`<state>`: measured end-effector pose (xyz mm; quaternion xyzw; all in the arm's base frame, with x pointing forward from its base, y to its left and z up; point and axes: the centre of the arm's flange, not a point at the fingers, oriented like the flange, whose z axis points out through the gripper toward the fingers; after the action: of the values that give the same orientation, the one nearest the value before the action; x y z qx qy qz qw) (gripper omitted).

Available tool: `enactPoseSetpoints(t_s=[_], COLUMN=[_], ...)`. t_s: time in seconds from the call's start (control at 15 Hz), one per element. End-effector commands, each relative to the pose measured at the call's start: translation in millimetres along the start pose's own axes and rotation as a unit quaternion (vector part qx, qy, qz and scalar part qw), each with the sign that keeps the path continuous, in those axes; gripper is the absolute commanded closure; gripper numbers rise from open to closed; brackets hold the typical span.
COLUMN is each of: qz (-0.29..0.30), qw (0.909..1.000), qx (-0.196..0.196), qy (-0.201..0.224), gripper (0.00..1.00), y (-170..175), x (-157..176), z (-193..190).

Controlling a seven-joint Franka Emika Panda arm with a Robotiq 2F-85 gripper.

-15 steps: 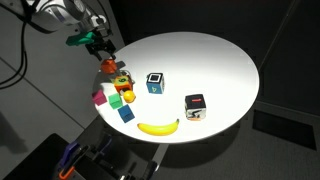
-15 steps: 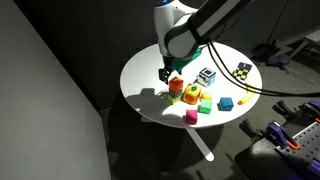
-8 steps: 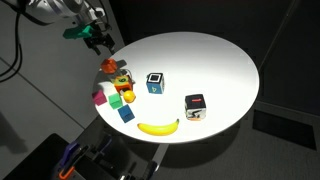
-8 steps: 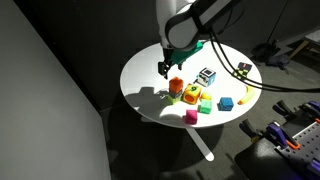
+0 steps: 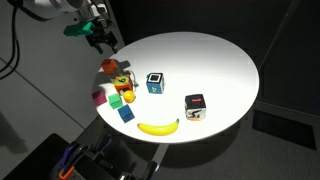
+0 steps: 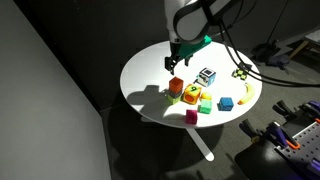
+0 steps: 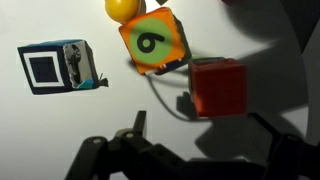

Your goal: Place the orange cube on the grey cube

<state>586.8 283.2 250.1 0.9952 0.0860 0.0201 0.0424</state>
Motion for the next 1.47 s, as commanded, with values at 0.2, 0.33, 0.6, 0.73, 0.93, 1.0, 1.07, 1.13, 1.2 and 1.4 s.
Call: enactPoseSetpoints(t_s=[0.2,0.33,0.6,0.73,0.93,1.0,1.07,1.13,1.2,1.4], qz=[-0.012,-0.016,-0.029,-0.029,-0.018,-0.014,-0.010,-0.005,0.000,0.014], qw=[0.9990,0.9980,0.9958,0.9952,0.9949,0.9949,0.9951,0.9951,0.9952,0.9956], qx=[-0.002,-0.009,-0.016,-0.016,-0.016,-0.015,-0.013,-0.010,-0.008,0.005], qy=[-0.043,-0.060,-0.085,-0.091,-0.098,-0.099,-0.098,-0.098,-0.097,-0.093], gripper=[0.00,0.00,0.00,0.00,0.00,0.00,0.00,0.00,0.00,0.00], y=[30,36,47,51,55,56,58,59,61,66], x=[-33,-40,-58,-68,-85,-90,-94,-99,-103,-114], z=[-20,-21,-27,-32,-40,-44,-48,-51,-56,-68])
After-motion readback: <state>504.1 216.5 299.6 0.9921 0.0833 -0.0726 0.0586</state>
